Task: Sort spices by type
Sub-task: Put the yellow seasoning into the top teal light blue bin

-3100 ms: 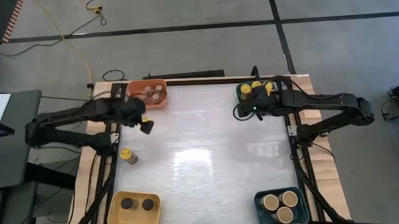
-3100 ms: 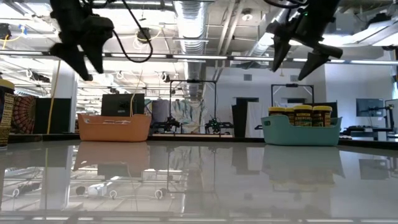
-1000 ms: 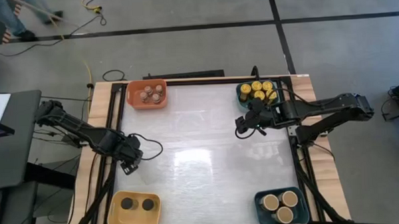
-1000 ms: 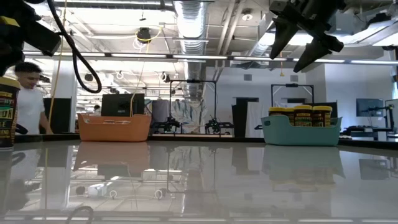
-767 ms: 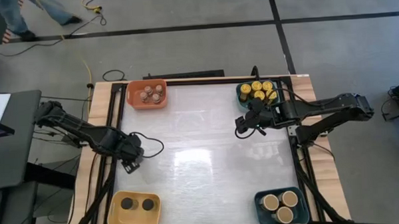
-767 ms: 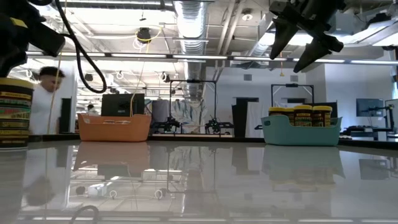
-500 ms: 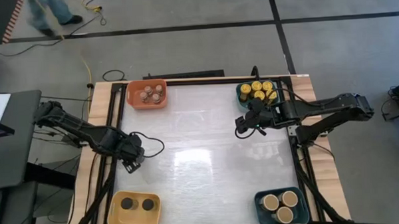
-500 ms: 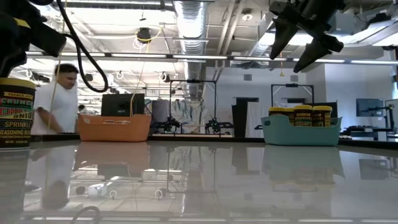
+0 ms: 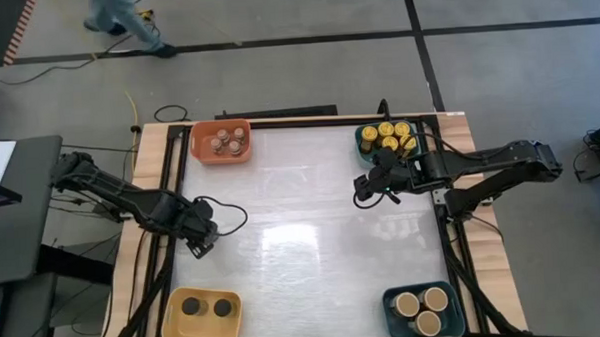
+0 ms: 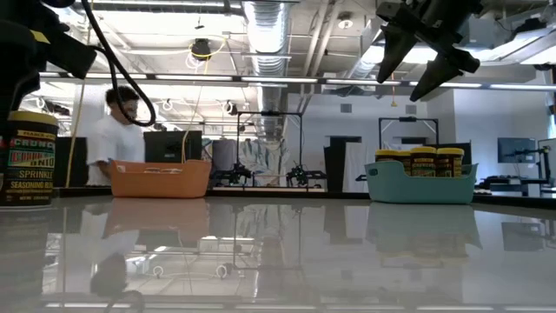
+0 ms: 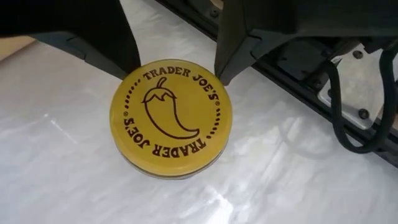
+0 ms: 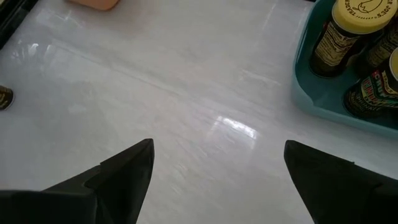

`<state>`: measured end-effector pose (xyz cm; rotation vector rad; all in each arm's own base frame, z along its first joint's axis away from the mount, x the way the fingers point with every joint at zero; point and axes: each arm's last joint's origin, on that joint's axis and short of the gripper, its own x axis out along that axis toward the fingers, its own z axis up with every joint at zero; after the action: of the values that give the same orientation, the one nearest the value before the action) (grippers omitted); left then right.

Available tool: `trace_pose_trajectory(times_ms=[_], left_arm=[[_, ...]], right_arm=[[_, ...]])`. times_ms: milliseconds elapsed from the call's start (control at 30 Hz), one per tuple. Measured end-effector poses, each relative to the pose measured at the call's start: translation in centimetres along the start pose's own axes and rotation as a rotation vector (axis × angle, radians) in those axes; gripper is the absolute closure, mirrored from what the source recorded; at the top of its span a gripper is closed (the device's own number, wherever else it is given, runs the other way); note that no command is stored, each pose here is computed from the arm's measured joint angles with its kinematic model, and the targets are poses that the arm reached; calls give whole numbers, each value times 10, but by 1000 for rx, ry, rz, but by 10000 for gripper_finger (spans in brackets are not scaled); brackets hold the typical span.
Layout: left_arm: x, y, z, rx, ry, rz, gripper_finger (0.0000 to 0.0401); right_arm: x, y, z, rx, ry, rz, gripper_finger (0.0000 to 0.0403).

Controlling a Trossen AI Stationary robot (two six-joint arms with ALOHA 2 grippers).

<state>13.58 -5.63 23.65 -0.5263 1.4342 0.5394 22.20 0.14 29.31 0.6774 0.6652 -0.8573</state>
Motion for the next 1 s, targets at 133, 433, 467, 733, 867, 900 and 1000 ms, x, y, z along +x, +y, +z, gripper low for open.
trace_pose_trajectory(times_ms=[133,433,467,733,867,900,1000], left_arm=[[0,0,0,-16,1,0,168],[1,-1,0,-37,11,-7,86],[1,-2,0,-37,18,-20,80],[-8,-6,3,-45,-7,-68,72],[-9,-6,5,-61,-38,-60,72],[-9,-5,7,-68,-48,-53,72],[-9,-2,12,-86,-80,-36,72]], right_arm=[[0,0,0,2,0,0,20],[0,0,0,3,0,0,20],[0,0,0,3,0,0,20],[0,0,0,1,1,2,20],[0,0,0,2,0,1,20],[0,0,0,2,0,1,20],[0,0,0,2,0,0,20]])
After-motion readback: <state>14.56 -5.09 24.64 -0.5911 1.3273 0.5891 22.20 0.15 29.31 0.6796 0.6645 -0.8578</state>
